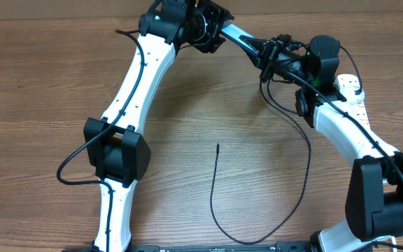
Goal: Plug charger to phone and switch on socket
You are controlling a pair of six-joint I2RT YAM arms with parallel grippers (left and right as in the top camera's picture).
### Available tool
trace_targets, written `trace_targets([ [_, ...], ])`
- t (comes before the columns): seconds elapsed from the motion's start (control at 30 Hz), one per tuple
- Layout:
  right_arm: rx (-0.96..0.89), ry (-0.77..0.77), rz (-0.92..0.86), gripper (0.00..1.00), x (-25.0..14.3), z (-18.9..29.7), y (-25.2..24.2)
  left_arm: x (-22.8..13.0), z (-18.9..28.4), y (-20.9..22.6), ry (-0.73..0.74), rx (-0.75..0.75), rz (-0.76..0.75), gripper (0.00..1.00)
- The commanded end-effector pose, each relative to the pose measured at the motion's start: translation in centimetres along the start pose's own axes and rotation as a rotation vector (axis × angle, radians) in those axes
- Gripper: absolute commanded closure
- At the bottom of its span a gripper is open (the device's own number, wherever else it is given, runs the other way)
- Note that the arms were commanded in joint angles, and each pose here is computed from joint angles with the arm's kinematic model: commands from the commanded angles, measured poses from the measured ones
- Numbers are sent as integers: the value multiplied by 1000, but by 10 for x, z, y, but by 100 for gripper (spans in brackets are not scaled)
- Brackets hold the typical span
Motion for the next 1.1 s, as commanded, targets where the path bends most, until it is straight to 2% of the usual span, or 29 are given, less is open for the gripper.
trace_targets([
  [0.0, 2, 53, 22, 96, -11, -3, 7, -9, 15, -14, -8, -41, -11, 44],
  [0.3, -2, 60, 37, 96, -12, -3, 7, -13, 13, -14, -3, -39, -16, 55],
  [0.53, -9, 59, 31, 96, -12, -4, 5, -13, 12, -14, -16, -37, -18, 56],
  [0.7, -35, 54, 4, 96, -12, -6, -1, -16, 10, -14, -21, -34, -23, 66],
  [1.07, -40, 55, 1, 96, -13, -7, -2, -20, 8, -14, -36, -30, -30, 68],
])
Point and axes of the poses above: each gripper's point midway between its finger pads, its own z axis back along the fingers, its own y axis along the line the jaws close on, x = y × z, the point moved 7 cm from there along z, back along the fingers, and after that the axes turned 1 degree about z, right-handed, at the moved point
